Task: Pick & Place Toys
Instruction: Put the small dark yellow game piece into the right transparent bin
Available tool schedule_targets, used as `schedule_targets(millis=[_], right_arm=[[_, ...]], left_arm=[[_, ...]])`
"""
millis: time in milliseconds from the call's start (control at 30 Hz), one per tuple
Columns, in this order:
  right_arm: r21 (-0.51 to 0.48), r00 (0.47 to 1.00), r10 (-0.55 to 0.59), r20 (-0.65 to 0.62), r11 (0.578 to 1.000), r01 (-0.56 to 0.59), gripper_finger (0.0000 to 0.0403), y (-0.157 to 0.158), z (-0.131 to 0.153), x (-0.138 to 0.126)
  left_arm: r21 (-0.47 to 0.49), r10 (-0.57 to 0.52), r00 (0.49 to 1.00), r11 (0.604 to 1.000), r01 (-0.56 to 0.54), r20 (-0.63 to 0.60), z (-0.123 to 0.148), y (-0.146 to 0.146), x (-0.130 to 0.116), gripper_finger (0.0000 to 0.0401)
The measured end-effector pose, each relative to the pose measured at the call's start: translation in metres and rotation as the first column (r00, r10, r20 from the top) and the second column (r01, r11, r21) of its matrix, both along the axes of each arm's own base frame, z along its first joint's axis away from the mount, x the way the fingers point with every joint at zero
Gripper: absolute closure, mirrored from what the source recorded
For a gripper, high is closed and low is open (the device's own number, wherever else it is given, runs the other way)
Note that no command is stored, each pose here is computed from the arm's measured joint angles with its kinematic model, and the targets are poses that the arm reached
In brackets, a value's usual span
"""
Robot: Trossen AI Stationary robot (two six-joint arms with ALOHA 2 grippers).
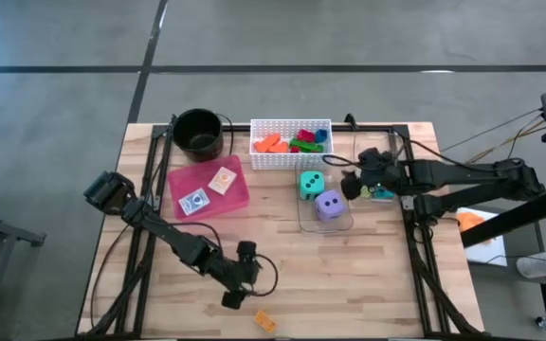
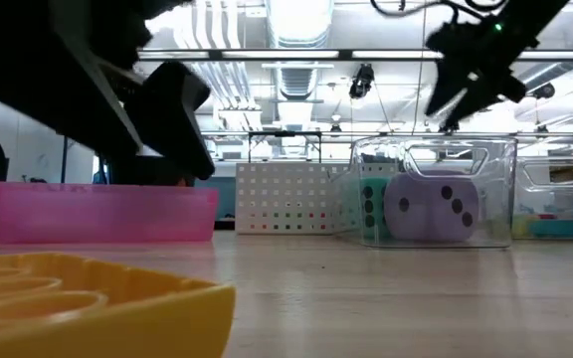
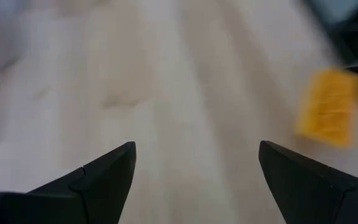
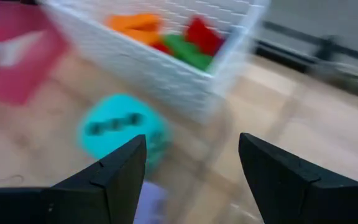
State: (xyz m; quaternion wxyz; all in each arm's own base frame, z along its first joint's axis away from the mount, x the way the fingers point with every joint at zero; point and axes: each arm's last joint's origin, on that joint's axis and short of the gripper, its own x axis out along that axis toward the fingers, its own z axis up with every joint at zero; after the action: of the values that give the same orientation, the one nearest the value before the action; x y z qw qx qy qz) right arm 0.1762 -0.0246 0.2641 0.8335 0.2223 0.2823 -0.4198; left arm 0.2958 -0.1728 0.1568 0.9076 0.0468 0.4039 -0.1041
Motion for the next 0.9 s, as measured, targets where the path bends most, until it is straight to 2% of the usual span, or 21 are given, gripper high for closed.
schedule_targets(millis=[133,233,467,733,900], right_arm=[[0.023,0.986,0.155,0.067,0.987,-0.157,0.0147,0.011,-0.002,0.015],[0.031,0.965,0.242,0.1,0.969,-0.246,0.0147,0.026,-0.009,0.028],[0.015,0.901,0.41,0.139,0.909,-0.416,0.0147,0.074,-0.033,0.061],[-0.08,0.894,0.445,0.053,0.894,-0.44,0.0147,0.119,-0.062,0.078],[-0.095,0.889,0.454,0.055,0.889,-0.448,0.0147,0.128,-0.058,0.088]], left_arm=[[-0.116,-0.166,0.985,0.979,0.169,0.038,0.006,-0.009,0.003,0.0057],[-0.186,-0.234,0.971,0.953,0.24,0.053,0.007,-0.013,0.002,0.0057],[-0.198,-0.295,0.953,0.933,0.302,0.064,-0.004,-0.033,-0.003,0.0057],[-0.175,-0.317,0.942,0.927,0.332,0.109,-0.028,-0.05,-0.001,0.0057],[-0.164,-0.322,0.929,0.922,0.351,0.18,-0.036,-0.054,0.006,0.0057]])
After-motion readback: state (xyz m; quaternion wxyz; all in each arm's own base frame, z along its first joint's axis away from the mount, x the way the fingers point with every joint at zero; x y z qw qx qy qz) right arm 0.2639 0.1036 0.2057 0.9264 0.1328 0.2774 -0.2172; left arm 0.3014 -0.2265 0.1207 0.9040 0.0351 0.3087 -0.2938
